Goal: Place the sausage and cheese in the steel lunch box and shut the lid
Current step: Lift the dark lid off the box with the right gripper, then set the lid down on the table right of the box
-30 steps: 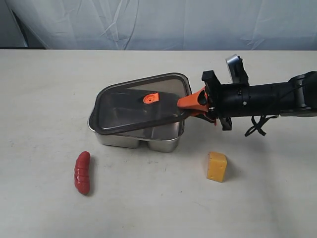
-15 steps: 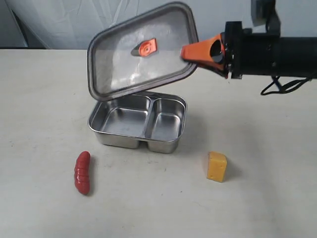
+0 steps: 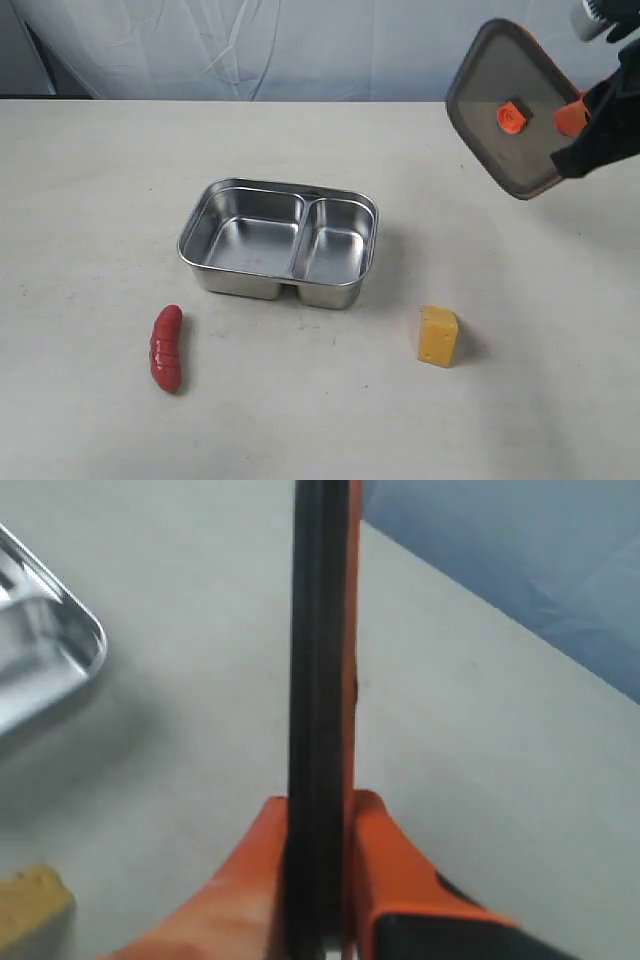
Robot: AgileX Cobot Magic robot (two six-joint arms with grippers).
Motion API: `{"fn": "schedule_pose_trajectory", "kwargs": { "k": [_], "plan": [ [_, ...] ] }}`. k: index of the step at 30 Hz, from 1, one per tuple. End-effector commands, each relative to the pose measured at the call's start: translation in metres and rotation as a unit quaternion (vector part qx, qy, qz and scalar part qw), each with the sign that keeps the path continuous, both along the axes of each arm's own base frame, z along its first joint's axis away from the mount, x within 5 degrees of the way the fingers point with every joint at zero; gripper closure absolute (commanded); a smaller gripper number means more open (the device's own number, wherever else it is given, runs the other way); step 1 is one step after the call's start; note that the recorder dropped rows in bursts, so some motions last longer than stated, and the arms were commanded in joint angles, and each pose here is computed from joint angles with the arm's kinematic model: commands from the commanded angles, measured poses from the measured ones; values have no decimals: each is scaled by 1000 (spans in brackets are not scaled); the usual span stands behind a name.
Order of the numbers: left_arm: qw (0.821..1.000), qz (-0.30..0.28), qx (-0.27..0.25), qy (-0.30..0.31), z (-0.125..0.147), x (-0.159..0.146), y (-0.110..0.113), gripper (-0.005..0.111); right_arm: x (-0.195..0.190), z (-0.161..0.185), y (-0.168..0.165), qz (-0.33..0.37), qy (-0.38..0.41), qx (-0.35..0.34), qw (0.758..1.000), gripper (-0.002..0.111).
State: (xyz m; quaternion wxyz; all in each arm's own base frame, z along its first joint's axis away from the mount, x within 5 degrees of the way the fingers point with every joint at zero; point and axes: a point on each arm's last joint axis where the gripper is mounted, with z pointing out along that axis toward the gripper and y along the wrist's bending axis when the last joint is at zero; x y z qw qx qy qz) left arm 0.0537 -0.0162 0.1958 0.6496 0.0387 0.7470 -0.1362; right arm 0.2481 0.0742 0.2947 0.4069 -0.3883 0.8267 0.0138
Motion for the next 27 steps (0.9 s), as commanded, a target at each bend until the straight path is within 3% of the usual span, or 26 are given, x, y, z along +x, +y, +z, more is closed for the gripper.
{"fn": "schedule_pose_trajectory", "kwargs": {
  "k": [1, 6, 10, 16, 19, 24, 27],
  "plan": [
    [1000, 2, -1, -2, -1, 0, 0, 107, -3, -14, 2, 36, 8, -136, 990, 109],
    [1000, 2, -1, -2, -1, 0, 0, 107, -10, -41, 18, 87, 97, -222, 966, 109],
    [1000, 2, -1, -2, -1, 0, 0, 107, -11, -66, 28, 101, 184, -221, 952, 109],
    [1000, 2, -1, -2, -1, 0, 0, 107, 0, -109, 36, 37, 282, -195, 939, 108],
    [1000, 2, -1, -2, -1, 0, 0, 107, 2, -127, 41, 18, 321, -176, 930, 92],
    [1000, 2, -1, -2, -1, 0, 0, 107, 3, -144, 49, -2, 362, -139, 922, 35],
    [1000, 2, -1, -2, -1, 0, 0, 107, 6, -137, 57, -33, 378, -94, 920, 35]
  ]
}}
